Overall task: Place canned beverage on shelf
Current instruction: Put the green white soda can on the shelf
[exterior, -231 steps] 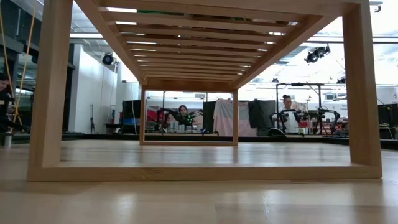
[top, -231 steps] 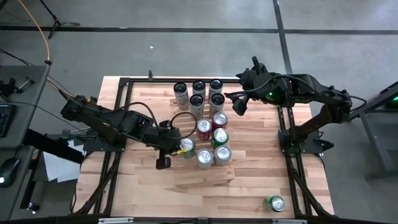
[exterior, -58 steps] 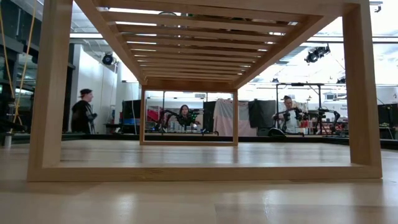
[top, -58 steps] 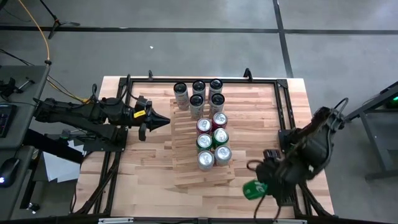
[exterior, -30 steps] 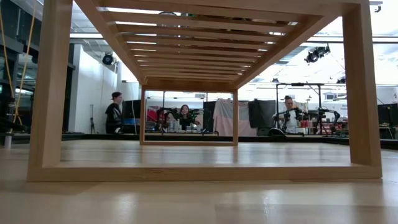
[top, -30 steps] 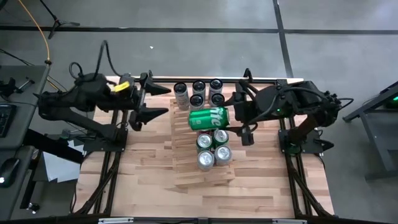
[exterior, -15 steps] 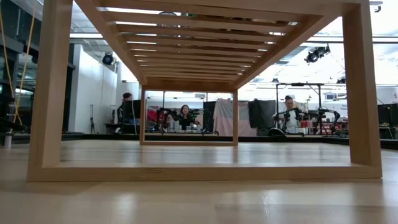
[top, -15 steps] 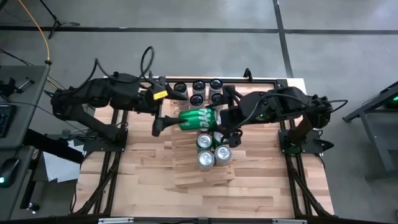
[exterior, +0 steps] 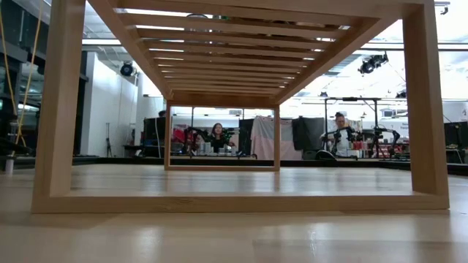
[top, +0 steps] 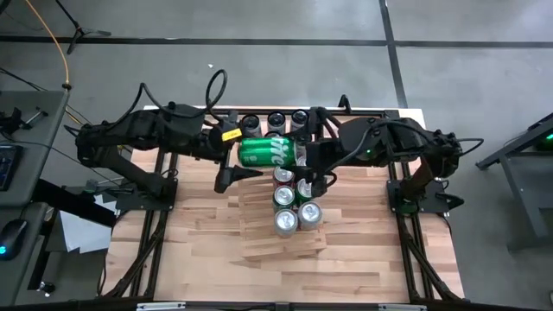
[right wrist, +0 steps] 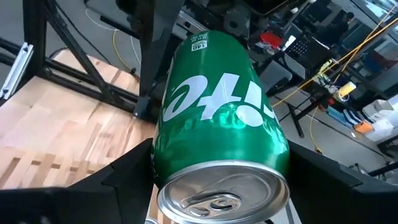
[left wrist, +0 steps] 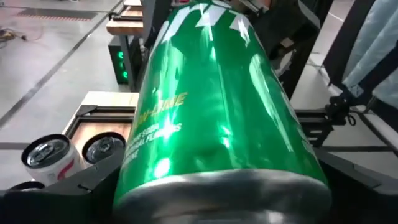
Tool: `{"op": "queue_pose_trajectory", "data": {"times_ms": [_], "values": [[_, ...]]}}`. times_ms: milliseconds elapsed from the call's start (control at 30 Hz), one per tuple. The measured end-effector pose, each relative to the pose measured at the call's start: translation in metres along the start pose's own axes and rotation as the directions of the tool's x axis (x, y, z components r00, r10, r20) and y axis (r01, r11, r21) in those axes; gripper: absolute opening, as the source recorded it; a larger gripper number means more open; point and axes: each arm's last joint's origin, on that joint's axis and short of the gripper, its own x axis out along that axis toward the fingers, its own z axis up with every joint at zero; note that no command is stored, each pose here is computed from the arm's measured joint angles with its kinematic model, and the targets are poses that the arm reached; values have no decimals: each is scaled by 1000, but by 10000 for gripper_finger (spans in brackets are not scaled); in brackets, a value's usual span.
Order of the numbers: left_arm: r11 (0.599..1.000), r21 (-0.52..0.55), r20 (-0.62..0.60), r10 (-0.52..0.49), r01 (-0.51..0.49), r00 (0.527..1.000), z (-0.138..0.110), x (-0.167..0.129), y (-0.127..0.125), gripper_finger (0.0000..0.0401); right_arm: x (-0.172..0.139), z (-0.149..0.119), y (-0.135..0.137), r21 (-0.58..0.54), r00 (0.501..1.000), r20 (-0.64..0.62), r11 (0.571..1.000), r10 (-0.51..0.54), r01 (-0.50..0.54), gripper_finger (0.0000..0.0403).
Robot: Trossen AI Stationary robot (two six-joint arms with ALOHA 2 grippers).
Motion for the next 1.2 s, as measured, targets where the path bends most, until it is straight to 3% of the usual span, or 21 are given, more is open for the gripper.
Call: {"op": "queue_pose_trajectory", "data": {"times_ms": [267, 500, 800, 1033, 1200], "values": [[998, 55, 84, -4, -1, 996, 8, -1, 0, 345, 1, 1, 0, -12, 1000, 11, 1000, -2, 2, 283], [998, 65, 95, 4, -10, 996, 9, -2, 1, 289, 2, 1, -1, -13, 1000, 15, 1000, -7, 8, 283], [996, 90, 83, 14, -22, 996, 8, -4, 2, 289, 3, 2, -2, -22, 1000, 18, 1000, -16, 16, 284], [981, 120, 88, 142, -152, 986, 7, -34, 11, 289, 1, 3, -8, 108, 988, -11, 982, -154, 155, 377], [976, 75, 124, 193, -203, 973, 7, -69, 15, 289, 0, 2, -9, 124, 984, -26, 976, -176, 178, 389]]}}
